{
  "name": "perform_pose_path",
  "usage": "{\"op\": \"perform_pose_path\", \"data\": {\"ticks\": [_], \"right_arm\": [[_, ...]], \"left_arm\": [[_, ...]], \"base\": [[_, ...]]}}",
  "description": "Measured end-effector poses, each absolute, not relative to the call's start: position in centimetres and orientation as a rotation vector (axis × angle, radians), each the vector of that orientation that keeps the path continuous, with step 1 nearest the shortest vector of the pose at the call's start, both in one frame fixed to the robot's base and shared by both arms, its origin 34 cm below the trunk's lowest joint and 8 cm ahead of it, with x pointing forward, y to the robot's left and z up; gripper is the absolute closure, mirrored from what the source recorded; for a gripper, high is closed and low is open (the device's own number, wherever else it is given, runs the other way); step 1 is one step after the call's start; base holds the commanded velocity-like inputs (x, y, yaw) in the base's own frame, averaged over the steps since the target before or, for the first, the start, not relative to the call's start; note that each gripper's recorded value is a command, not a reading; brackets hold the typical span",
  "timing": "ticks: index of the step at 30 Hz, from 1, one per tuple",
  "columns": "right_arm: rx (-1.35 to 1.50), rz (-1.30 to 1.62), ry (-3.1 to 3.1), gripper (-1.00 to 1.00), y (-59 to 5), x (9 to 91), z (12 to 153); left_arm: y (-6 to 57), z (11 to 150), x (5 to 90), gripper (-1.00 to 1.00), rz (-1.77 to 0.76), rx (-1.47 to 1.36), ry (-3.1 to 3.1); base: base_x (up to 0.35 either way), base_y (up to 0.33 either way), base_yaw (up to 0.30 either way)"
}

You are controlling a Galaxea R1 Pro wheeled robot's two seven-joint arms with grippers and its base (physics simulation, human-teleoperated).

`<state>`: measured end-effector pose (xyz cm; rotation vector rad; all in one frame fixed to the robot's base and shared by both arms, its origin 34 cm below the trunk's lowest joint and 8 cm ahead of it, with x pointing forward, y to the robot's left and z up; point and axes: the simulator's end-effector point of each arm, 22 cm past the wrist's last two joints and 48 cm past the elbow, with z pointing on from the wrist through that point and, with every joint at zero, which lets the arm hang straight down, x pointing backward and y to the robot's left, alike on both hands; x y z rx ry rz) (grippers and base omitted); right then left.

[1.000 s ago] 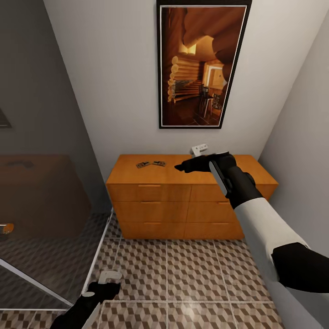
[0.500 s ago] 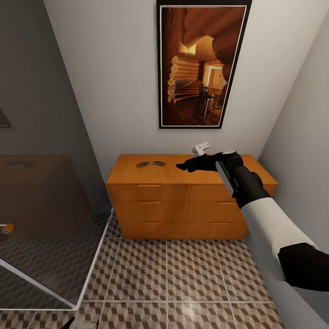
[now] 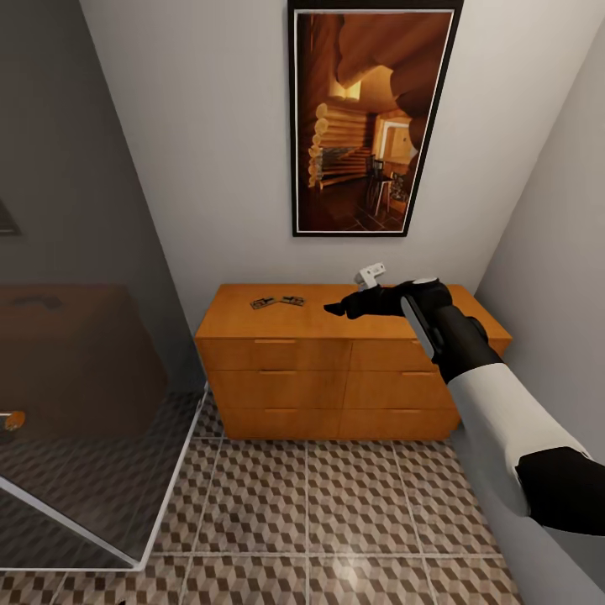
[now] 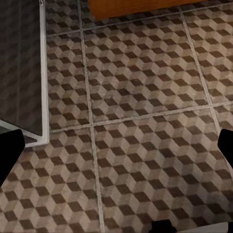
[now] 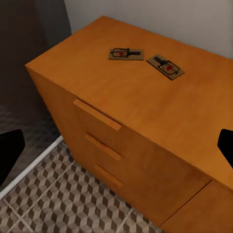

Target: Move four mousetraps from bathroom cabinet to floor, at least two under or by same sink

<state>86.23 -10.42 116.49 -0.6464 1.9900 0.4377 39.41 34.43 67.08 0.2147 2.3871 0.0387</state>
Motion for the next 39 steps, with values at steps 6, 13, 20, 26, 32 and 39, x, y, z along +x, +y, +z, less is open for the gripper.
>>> {"op": "perform_pose_path", "data": {"ticks": [6,13,20,26,32,39], "right_arm": [[-0.648,0.437,1.991,-1.00,-10.4,86.2,116.5],[-0.647,0.434,1.993,-1.00,-10.5,86.2,116.4],[-0.646,0.433,1.996,-1.00,-10.6,86.2,116.2],[-0.639,0.419,2.000,-1.00,-11.6,86.4,116.0],[-0.624,0.391,2.016,-1.00,-13.4,86.7,115.6],[-0.619,0.381,2.022,-1.00,-13.9,86.8,115.4]], "left_arm": [[34.6,67.1,39.4,-1.00,0.042,0.215,2.387],[34.6,67.1,39.4,-1.00,0.043,0.215,2.386],[34.6,67.1,39.4,-1.00,0.043,0.215,2.387],[34.8,67.1,39.4,-1.00,0.046,0.215,2.388],[34.9,67.1,39.4,-1.00,0.048,0.215,2.389],[34.9,67.1,39.3,-1.00,0.048,0.216,2.390]], "base": [[0.249,0.000,0.000],[0.320,0.000,0.000],[0.302,0.000,0.000],[0.121,0.000,0.000],[0.011,0.000,0.000],[0.002,0.000,0.068]]}}
